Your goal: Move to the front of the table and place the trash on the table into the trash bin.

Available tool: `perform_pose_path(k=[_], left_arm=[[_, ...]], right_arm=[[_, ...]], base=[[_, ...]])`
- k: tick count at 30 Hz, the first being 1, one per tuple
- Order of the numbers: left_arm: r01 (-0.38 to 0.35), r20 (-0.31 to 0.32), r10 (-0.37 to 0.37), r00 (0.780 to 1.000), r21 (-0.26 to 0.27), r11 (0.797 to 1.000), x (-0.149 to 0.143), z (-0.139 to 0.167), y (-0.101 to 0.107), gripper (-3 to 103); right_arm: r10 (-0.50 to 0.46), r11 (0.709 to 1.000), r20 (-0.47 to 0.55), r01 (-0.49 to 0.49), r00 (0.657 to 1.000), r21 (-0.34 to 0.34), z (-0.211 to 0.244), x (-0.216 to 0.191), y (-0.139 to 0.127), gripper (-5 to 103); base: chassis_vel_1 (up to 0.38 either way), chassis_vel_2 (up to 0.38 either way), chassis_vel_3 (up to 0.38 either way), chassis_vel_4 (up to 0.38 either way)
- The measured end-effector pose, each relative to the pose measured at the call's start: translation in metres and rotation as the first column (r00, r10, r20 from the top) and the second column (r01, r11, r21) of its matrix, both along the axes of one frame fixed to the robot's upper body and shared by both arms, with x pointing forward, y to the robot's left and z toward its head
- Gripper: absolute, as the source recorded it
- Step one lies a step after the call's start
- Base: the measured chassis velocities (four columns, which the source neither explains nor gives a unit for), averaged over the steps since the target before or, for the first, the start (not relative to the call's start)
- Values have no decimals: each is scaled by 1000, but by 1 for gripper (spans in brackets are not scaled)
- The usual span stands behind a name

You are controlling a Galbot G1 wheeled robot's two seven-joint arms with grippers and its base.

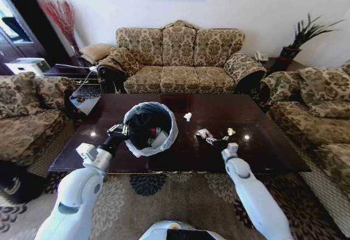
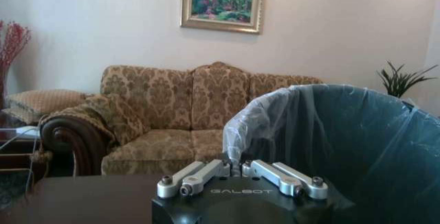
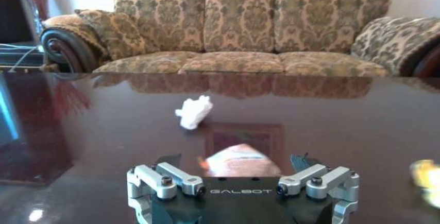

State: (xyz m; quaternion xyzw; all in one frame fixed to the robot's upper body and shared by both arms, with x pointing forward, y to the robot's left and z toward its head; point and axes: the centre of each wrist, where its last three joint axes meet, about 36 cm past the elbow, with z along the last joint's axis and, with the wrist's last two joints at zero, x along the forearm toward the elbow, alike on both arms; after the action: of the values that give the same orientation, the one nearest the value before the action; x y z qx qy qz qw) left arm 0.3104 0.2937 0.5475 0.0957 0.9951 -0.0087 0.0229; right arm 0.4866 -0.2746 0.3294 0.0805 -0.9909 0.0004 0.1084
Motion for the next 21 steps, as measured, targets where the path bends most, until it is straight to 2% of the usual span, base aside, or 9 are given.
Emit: perform_pose_path(k=[3, 10, 19, 20, 21], left_arm=[[-3, 1, 3, 1000, 2, 1000, 0, 0, 2, 3], [2, -3, -2, 1000, -2, 1000, 2, -2, 1, 3], [1, -1, -1, 1000, 0, 1000, 2, -1, 2, 3], [2, 0, -2, 1000, 0, 1000, 2, -1, 1, 3], [4, 0, -4, 1000, 0, 1000, 2, -1, 1, 3]], right_arm=[[10, 1000, -25, -10, 1000, 2, -10, 14, 15, 100], [-14, 1000, -23, 14, 1000, -7, -20, 33, 28, 100], [-19, 1000, -25, 19, 1000, -13, -29, 37, 27, 100], [-20, 1000, -25, 19, 1000, -13, -30, 37, 27, 103], [-19, 1000, -25, 18, 1000, -15, -31, 36, 26, 99]], base=[[0, 0, 0, 0], [0, 0, 0, 0], [0, 0, 0, 0], [0, 0, 0, 0], [0, 0, 0, 0]])
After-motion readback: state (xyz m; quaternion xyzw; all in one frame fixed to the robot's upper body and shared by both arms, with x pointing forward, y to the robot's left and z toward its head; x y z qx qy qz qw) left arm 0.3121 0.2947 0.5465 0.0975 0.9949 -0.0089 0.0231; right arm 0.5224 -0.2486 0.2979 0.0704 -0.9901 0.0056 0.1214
